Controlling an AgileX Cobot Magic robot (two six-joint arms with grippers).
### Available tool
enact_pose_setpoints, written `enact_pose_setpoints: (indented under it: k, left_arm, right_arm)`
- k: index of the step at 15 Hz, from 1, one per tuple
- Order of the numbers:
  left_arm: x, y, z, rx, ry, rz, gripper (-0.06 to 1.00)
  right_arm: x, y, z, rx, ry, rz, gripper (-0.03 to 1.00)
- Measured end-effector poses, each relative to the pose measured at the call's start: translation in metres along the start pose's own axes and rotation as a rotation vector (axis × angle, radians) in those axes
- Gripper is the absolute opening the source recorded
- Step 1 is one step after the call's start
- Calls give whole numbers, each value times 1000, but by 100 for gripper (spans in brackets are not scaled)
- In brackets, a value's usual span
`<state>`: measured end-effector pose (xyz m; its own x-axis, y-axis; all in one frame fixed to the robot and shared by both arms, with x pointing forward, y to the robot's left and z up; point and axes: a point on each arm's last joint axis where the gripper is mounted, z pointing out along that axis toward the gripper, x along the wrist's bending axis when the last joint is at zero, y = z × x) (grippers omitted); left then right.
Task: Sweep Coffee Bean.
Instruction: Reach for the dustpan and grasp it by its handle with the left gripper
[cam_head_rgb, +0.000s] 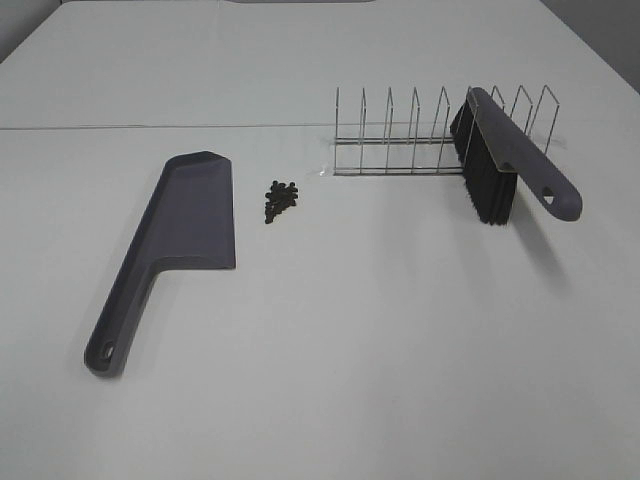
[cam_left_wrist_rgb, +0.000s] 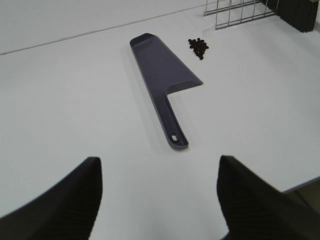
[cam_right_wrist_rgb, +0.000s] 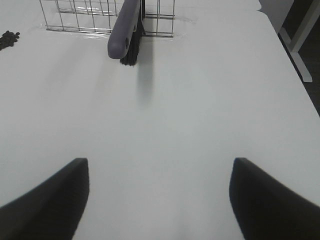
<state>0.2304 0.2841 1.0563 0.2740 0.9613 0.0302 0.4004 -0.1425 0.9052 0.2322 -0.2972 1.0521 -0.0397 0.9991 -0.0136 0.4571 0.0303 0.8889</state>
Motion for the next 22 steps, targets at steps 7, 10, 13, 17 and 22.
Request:
enact_pose_setpoints:
  k: [7,10,13,17,22]
  left_arm:
    - [0,0,0,0,0,0,64]
    - [0,0,0,0,0,0,64]
    - [0,0,0,0,0,0,64]
    - [0,0,0,0,0,0,64]
    - [0,0,0,0,0,0,64]
  right_arm:
    - [0,0,0,0,0,0,74]
    - [0,0,0,0,0,0,74]
    - [0,0,0,0,0,0,74]
    - [0,0,0,0,0,0,74]
    - [0,0,0,0,0,0,74]
